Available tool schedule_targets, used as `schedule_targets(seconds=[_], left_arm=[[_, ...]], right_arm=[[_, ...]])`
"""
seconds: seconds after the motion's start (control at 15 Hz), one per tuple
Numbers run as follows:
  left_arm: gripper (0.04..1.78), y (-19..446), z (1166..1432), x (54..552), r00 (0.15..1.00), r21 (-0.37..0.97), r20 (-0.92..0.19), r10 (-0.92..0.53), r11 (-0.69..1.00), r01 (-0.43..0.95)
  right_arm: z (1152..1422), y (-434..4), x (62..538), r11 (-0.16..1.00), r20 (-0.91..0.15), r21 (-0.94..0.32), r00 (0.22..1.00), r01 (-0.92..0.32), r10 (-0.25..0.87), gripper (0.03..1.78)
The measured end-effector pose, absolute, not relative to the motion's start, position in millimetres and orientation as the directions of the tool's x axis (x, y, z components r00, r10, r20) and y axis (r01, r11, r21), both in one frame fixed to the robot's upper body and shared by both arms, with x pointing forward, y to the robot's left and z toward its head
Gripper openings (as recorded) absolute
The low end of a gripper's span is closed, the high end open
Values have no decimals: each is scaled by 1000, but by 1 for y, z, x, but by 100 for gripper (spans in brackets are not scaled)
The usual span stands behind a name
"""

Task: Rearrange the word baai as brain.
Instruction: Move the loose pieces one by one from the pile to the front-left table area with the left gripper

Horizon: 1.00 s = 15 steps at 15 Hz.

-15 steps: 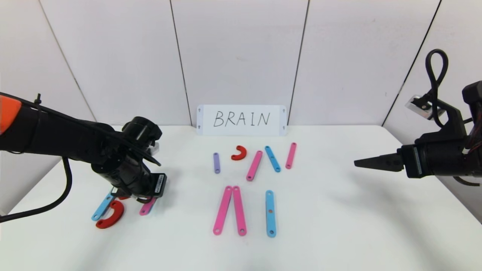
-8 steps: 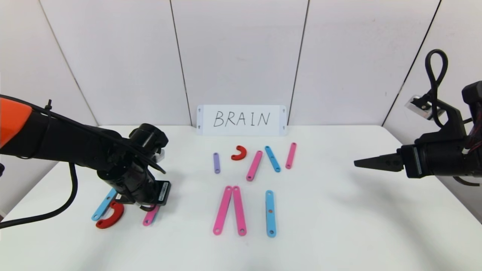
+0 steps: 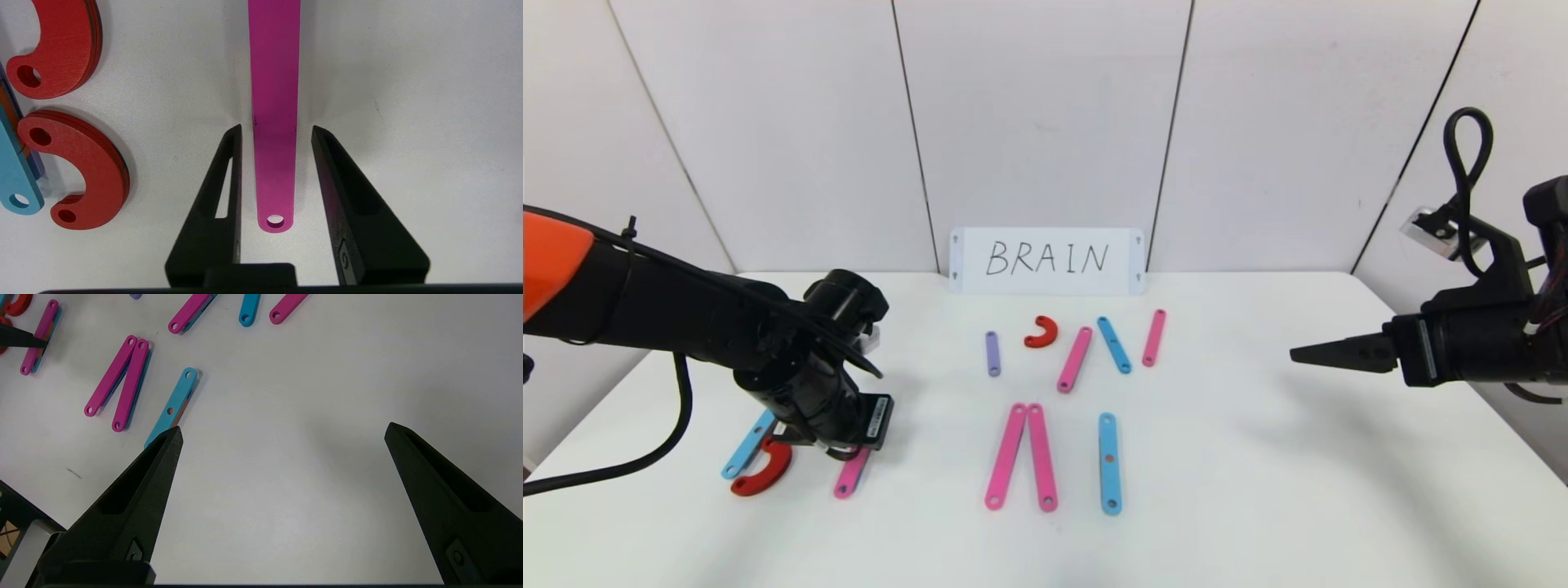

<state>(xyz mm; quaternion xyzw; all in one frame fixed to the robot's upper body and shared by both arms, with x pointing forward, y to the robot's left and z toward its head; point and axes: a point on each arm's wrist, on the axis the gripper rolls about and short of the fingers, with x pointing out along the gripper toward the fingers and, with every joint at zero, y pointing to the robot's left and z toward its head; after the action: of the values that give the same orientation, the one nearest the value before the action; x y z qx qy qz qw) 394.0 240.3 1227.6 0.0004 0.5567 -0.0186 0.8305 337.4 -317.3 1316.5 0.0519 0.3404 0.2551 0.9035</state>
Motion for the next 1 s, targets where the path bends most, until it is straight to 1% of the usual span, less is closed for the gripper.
schedule_targets(seconds=[0.2, 0.27, 0.33, 0.47, 0.53, 0.67, 1.0], left_arm=[[123, 240, 1227, 394, 379, -21, -925, -31, 999, 31], [137, 240, 1228, 394, 381, -23, -924, -34, 999, 32], [150, 240, 1228, 394, 384, -25, -923, -35, 999, 31], [167, 239, 1231, 394, 393, -34, -918, -45, 999, 35], [172, 239, 1233, 394, 400, -36, -915, -47, 999, 36], [175, 238, 1241, 395, 429, -41, -902, -56, 998, 44], [175, 232, 1284, 412, 565, -69, -820, -93, 996, 64]], right_arm=[[1316, -317, 338, 864, -589, 268, 638, -426, 496, 173], [1316, -317, 338, 864, -589, 268, 638, -426, 496, 173], [1316, -317, 338, 864, -589, 268, 638, -426, 496, 173], [1316, -317, 338, 864, -589, 268, 638, -426, 496, 173], [1316, -317, 338, 864, -589, 268, 638, -426, 496, 173], [1316, -317, 338, 865, -589, 267, 638, -426, 496, 173], [1317, -317, 337, 865, -588, 267, 639, -426, 496, 173]])
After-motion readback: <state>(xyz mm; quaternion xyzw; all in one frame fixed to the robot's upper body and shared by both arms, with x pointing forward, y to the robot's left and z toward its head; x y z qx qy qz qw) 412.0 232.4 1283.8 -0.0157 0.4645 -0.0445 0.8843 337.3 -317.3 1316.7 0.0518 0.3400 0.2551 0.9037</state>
